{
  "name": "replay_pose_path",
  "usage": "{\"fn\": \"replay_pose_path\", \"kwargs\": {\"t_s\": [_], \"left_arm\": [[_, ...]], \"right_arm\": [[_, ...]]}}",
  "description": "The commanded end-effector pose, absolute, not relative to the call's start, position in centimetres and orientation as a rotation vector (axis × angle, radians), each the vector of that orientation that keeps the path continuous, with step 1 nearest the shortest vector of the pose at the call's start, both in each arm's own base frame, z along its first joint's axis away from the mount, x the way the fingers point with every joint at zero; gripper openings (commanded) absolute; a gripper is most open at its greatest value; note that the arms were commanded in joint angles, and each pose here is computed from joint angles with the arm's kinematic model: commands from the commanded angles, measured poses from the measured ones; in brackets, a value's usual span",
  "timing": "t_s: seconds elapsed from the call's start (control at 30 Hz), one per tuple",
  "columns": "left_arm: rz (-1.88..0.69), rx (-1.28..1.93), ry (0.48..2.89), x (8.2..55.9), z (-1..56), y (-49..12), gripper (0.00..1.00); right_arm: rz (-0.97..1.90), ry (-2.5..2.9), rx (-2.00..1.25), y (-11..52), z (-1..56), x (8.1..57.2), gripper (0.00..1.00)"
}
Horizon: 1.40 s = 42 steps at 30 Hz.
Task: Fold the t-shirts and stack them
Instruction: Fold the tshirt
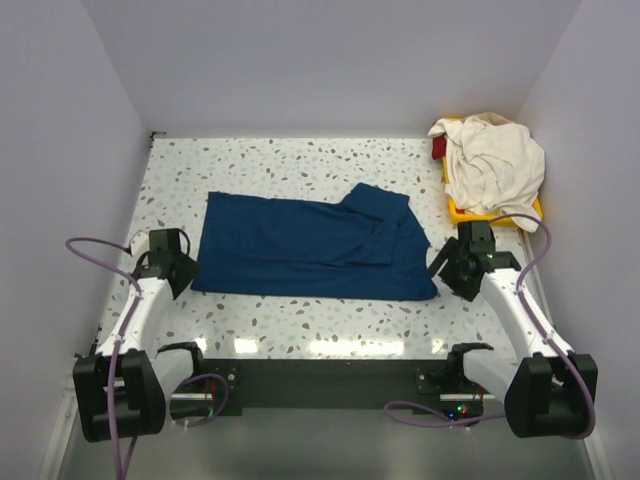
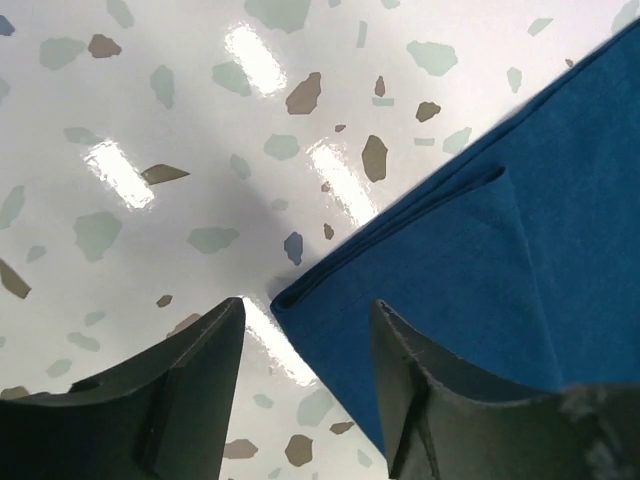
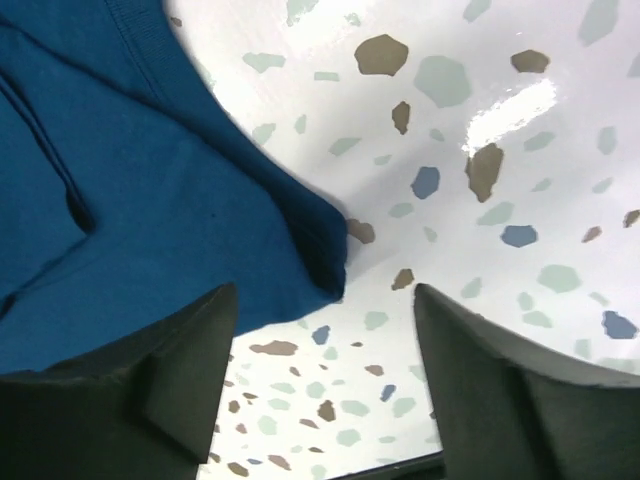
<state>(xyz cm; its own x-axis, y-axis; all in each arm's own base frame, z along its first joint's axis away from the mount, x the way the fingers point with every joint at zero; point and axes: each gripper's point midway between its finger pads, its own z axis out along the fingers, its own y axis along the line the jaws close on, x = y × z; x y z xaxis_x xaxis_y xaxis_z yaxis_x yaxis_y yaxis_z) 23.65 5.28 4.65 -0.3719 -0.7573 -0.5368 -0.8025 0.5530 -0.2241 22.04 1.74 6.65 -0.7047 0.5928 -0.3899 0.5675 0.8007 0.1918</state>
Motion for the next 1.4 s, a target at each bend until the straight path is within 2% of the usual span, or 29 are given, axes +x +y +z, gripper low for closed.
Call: {"fn": "replay_pose_path", "kwargs": {"t_s": [0.0,0.03,0.3,0.4,0.43,0.53,0.7,1.07,1.37], "left_arm": [[0.149,-1.219,2.117,24.3,7.7,6.6,0.59],[0.152,-1.203,2.109,24.5,8.3,6.8,0.67],[-0.074,-0.969,2.063,29.1,13.3,4.5,0.68],[-0.139,-0.875,2.086,30.8,13.7,2.5,0.68],[-0.147,-0.842,2.102,31.1,13.8,1.9,0.68],[-0.173,-0.725,2.134,32.7,14.4,-0.8,0.68],[-0.241,-0.624,2.173,34.1,14.4,-3.1,0.67],[-0.314,-0.546,2.211,34.8,13.8,-4.5,0.66],[-0.314,-0.538,2.221,34.8,13.4,-4.5,0.66]], "right_arm": [[-0.012,2.487,0.911,0.2,8.2,22.0,0.77],[-0.006,2.482,0.901,0.2,8.6,22.2,0.99],[0.316,2.376,0.653,4.1,11.0,27.4,0.99],[0.326,2.407,0.608,6.1,10.3,28.7,0.88],[0.337,2.400,0.578,7.3,10.3,29.3,0.77],[0.370,2.414,0.536,10.3,9.3,30.1,0.56],[0.362,2.452,0.523,13.3,6.9,30.6,0.54],[0.328,2.474,0.561,14.3,4.2,31.8,0.38],[0.341,2.456,0.561,14.6,4.7,32.0,0.37]]}}
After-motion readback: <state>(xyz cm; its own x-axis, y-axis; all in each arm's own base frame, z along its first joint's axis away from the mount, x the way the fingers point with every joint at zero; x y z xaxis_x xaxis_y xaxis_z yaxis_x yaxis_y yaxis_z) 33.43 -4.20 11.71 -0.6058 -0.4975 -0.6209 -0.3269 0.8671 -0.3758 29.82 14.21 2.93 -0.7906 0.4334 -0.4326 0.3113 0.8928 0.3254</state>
